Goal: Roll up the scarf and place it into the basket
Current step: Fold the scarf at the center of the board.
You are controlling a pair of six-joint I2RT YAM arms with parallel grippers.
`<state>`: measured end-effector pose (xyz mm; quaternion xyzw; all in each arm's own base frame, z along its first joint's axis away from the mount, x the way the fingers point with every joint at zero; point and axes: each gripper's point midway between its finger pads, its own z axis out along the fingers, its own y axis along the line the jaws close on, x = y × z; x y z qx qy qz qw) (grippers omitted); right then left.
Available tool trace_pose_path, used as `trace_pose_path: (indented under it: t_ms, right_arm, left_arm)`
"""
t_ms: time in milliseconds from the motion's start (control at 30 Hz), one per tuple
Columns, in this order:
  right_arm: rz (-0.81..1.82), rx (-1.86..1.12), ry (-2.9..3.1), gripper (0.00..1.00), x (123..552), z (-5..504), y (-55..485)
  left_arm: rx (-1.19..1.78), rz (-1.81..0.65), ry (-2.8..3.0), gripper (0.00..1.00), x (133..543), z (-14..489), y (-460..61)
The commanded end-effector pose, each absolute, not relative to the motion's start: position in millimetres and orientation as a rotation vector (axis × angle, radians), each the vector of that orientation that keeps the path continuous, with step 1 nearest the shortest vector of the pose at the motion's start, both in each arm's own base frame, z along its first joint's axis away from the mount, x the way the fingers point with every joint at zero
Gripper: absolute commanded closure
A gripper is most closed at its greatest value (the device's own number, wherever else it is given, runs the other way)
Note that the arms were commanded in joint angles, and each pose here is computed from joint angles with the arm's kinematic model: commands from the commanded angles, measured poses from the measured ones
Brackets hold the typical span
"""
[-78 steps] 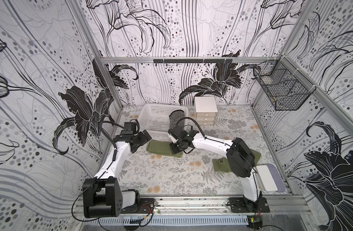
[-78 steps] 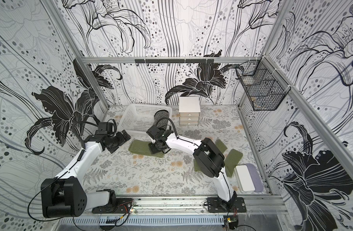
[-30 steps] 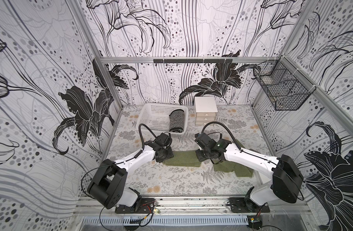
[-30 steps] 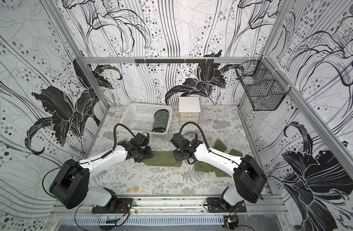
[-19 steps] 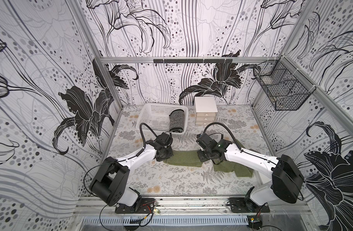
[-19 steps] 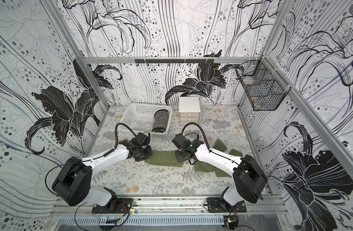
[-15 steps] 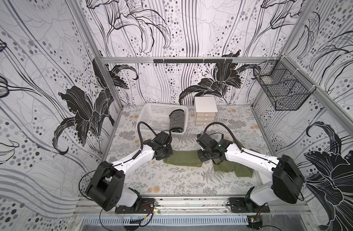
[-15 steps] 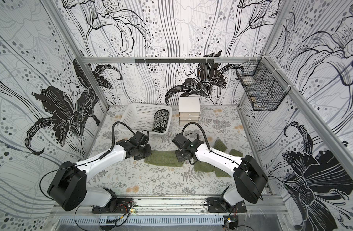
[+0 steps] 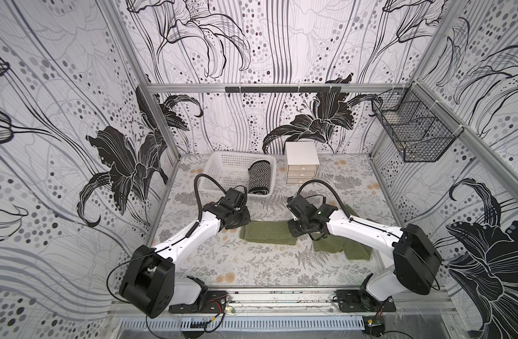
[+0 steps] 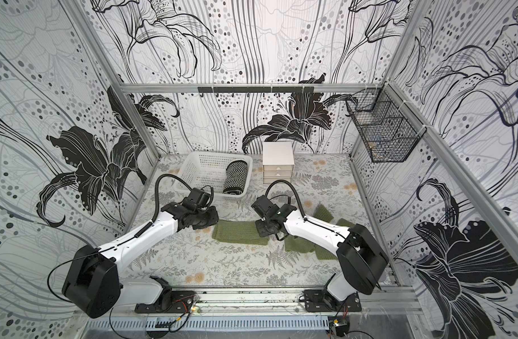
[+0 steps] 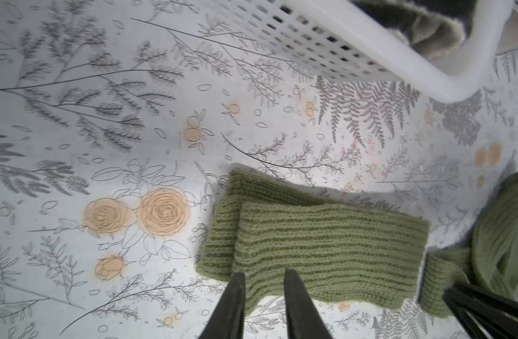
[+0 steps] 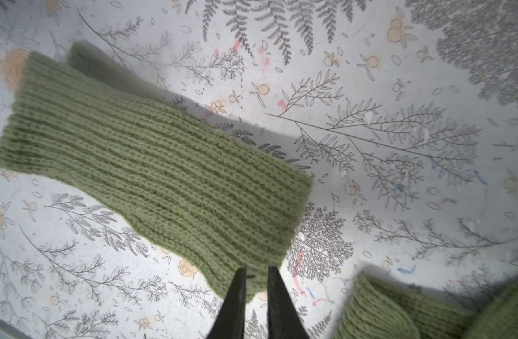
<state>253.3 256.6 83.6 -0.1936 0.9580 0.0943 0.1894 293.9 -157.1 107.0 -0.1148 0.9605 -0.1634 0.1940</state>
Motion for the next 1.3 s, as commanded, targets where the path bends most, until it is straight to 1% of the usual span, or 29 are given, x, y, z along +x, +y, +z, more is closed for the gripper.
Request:
trace_pose_path:
  t_ms: [0,33,133,200,267,300,400,467,533,567,767,800,900,1000,1033,1133,1267]
  right_arm:
    - [0.318,-0.538,2.785,0.84,242.3,55.5,261.6]
    - [0.315,-0.535,2.807,0.85,240.6,47.3,262.0]
    - [0.303,-0.510,2.875,0.86,235.8,22.3,259.2]
    - [0.310,-0.496,2.862,0.86,237.6,20.6,258.1]
    - [0.329,-0.467,2.830,0.85,243.4,27.6,256.3]
    - [0.348,-0.452,2.787,0.84,248.1,42.2,255.8]
    - [0.331,-0.420,2.727,0.80,254.2,65.6,246.4]
    - [0.313,-0.402,2.719,0.78,254.1,72.9,238.7]
    - [0.295,-0.384,2.731,0.74,253.2,73.2,230.4]
    - [0.289,-0.374,2.740,0.71,252.7,70.4,226.3]
    - [0.342,-0.356,2.798,0.62,251.8,51.7,224.2]
    - [0.364,-0.357,2.801,0.62,251.5,49.3,227.3]
    - [0.407,-0.356,2.816,0.62,250.1,38.5,233.4]
    - [0.436,-0.348,2.837,0.64,247.4,26.6,237.1]
    - [0.447,-0.345,2.841,0.67,246.6,23.9,238.2]
    - [0.430,-0.321,2.862,1.00,244.5,16.8,234.7]
    - [0.348,-0.253,2.868,1.00,244.1,19.5,212.5]
  left_arm:
    - [-0.213,-0.641,2.610,0.52,315.3,133.5,-190.4]
    - [-0.207,-0.665,2.607,0.49,317.5,134.1,-195.4]
    - [-0.195,-0.713,2.614,0.49,321.4,132.7,-208.3]
    - [-0.181,-0.718,2.621,0.49,321.6,130.8,-214.5]
    - [-0.166,-0.718,2.626,0.49,321.4,128.8,-218.8]
    - [-0.159,-0.719,2.630,0.49,321.3,127.1,-221.1]
    - [-0.118,-0.734,2.642,0.48,320.5,123.8,-230.8]
    - [-0.092,-0.734,2.654,0.47,318.9,120.0,-237.9]
    - [-0.064,-0.736,2.673,0.47,317.2,114.0,-245.2]
    - [-0.046,-0.741,2.683,0.50,315.5,110.4,-250.4]
    - [0.069,-0.738,2.733,0.78,304.8,92.3,-284.8]
    - [0.084,-0.734,2.742,0.81,302.6,89.0,-289.8]
    - [0.108,-0.715,2.765,0.84,297.8,78.6,-298.1]
    - [0.113,-0.698,2.778,0.84,295.3,70.6,-300.0]
    - [0.120,-0.690,2.783,0.84,294.2,68.3,-300.6]
    - [0.137,-0.663,2.801,0.84,292.6,61.6,-301.0]
    - [0.172,-0.668,2.812,0.84,287.9,56.3,-308.6]
